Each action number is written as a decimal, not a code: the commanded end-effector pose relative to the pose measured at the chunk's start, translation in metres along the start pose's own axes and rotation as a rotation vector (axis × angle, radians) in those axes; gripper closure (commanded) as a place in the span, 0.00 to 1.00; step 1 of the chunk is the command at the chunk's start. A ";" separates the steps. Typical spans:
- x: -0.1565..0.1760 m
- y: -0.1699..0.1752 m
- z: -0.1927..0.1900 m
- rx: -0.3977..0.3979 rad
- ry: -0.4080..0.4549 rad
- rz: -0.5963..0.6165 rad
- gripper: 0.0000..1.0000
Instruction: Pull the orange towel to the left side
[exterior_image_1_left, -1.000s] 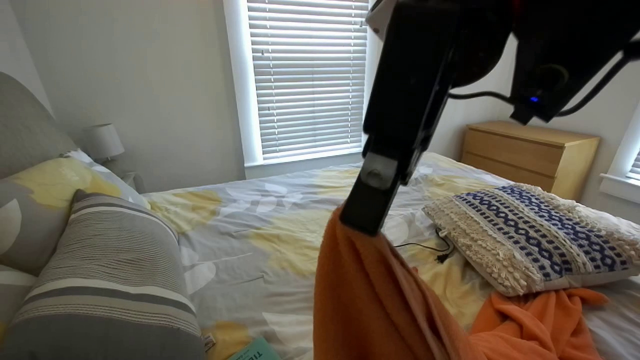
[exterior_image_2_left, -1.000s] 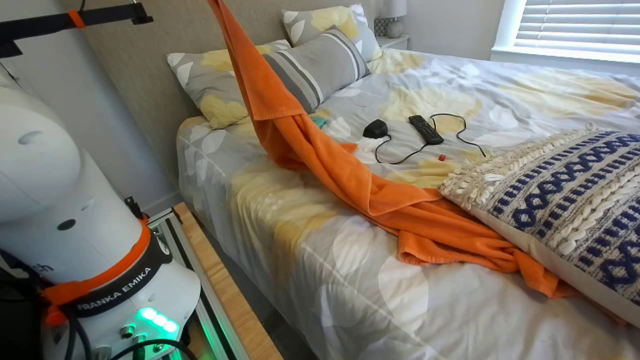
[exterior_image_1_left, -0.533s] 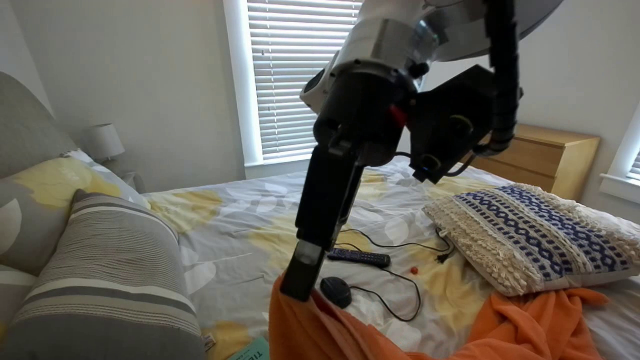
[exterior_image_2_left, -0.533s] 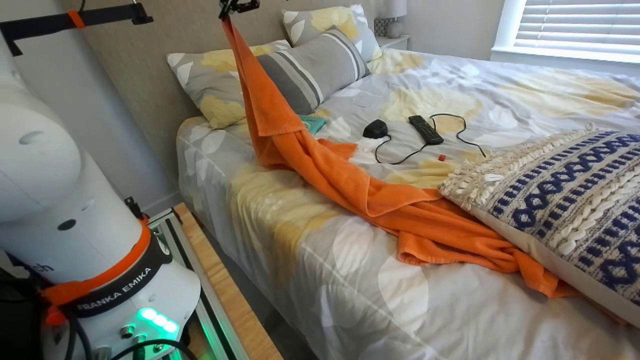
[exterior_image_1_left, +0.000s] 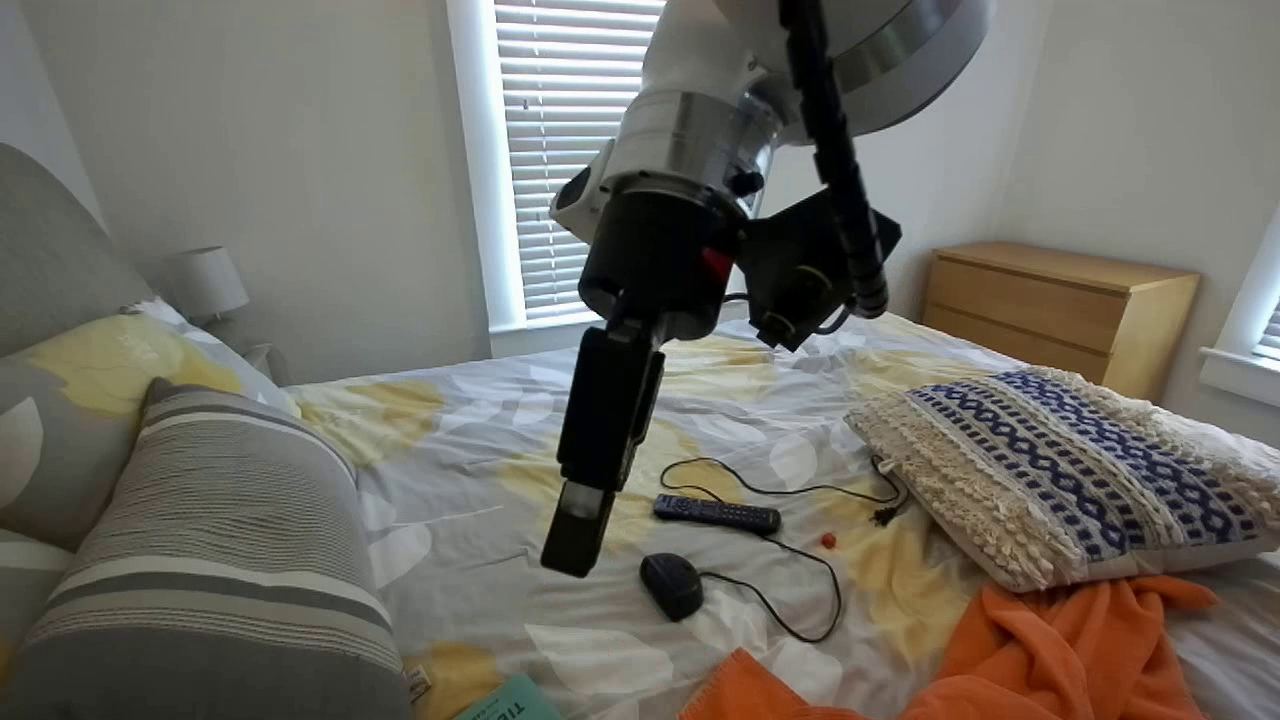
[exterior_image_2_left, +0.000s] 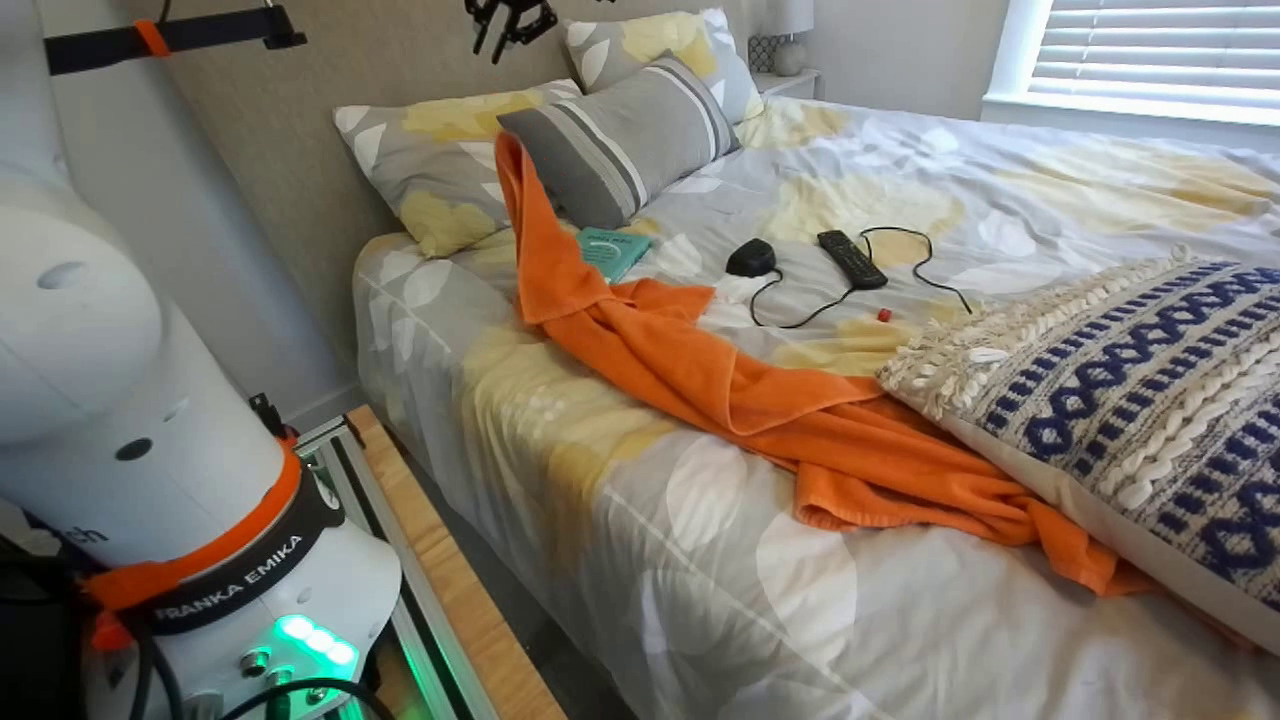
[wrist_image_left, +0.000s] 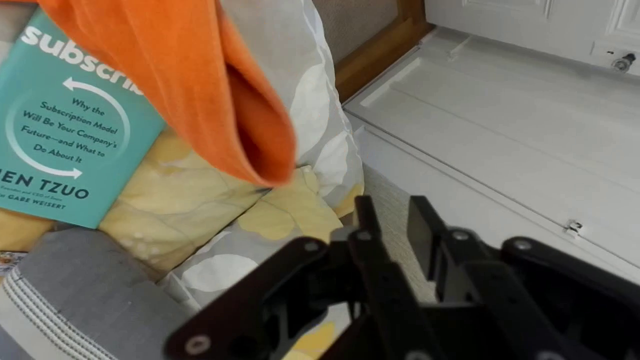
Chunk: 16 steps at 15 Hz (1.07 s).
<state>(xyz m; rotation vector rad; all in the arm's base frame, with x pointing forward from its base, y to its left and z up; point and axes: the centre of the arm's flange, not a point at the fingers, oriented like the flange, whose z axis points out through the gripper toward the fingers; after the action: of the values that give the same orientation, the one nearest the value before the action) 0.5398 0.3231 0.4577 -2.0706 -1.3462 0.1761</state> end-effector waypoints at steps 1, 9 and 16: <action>0.007 -0.006 -0.007 -0.016 -0.037 -0.022 0.43; -0.083 -0.021 0.012 0.035 -0.077 0.406 0.00; -0.229 0.027 -0.005 -0.221 -0.138 0.626 0.00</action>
<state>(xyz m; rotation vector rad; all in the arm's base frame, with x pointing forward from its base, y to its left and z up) 0.4875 0.1779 0.4065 -2.5016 -0.8155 0.4902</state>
